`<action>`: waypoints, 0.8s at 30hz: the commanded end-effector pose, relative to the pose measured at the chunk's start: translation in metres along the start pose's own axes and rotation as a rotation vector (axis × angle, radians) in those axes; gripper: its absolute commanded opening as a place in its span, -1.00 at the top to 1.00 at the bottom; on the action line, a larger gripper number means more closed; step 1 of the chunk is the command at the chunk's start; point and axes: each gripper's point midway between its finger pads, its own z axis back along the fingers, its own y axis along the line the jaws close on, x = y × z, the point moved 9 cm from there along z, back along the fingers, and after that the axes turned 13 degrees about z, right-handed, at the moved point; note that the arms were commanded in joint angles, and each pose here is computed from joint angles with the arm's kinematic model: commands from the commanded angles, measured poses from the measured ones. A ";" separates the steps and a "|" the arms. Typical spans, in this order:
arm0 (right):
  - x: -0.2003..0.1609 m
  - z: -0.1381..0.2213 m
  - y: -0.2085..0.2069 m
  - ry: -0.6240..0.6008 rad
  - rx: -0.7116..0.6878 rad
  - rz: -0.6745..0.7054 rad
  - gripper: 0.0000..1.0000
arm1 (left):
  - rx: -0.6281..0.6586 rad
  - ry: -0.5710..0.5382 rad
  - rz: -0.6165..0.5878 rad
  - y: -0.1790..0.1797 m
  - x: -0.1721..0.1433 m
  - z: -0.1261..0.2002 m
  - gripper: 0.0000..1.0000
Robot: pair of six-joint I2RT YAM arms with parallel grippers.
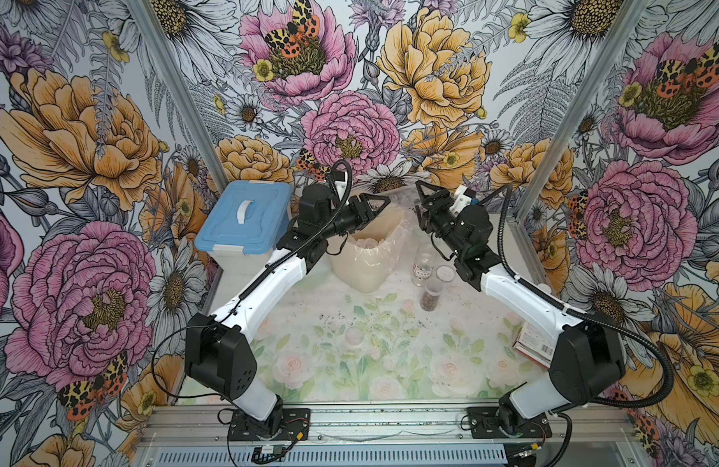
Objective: Empty the moldy dried flower tea in the jars
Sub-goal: Place the jar at the center of the board.
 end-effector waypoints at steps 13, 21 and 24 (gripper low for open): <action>0.073 0.086 -0.025 -0.003 -0.379 0.497 -0.79 | 0.323 0.222 -0.411 -0.054 -0.084 0.063 0.16; 0.070 0.101 -0.063 0.138 -0.497 0.580 -0.81 | 0.670 0.322 -0.496 -0.033 -0.121 0.095 0.16; 0.066 0.102 -0.071 0.169 -0.521 0.594 -0.81 | 0.796 0.380 -0.498 -0.015 -0.129 0.098 0.16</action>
